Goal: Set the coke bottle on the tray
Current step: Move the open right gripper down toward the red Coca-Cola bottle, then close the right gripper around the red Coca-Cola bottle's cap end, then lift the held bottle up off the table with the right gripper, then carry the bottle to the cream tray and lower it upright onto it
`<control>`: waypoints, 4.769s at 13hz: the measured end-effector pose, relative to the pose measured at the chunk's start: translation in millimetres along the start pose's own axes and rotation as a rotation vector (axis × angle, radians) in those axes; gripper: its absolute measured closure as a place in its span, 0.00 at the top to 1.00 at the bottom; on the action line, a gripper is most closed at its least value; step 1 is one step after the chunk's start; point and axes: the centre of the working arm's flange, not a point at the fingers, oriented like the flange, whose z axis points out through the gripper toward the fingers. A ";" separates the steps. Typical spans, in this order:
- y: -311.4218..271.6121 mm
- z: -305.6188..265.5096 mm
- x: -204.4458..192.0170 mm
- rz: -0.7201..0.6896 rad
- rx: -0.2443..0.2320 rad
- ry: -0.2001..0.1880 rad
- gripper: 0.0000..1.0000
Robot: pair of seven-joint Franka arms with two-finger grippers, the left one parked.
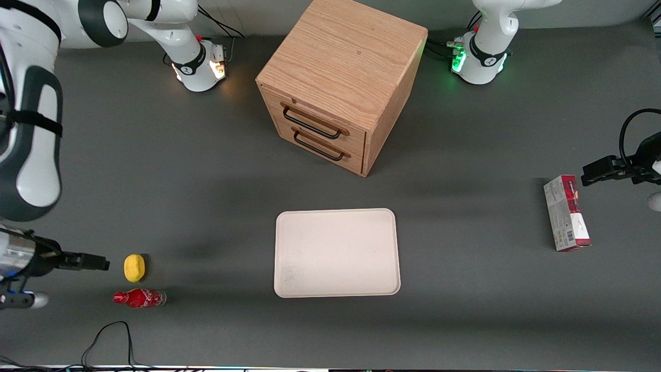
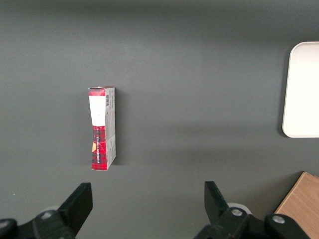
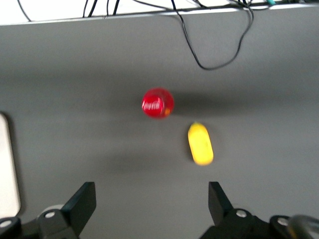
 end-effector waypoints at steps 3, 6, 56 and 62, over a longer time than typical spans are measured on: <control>-3.3 62.6 13.3 -0.014 -0.023 -0.002 1.00; -8.4 100.1 21.0 -0.030 -0.040 0.019 1.00; -318.6 -26.7 -73.5 0.228 0.022 -0.040 0.31; -371.3 76.7 -62.4 0.289 0.035 0.039 0.31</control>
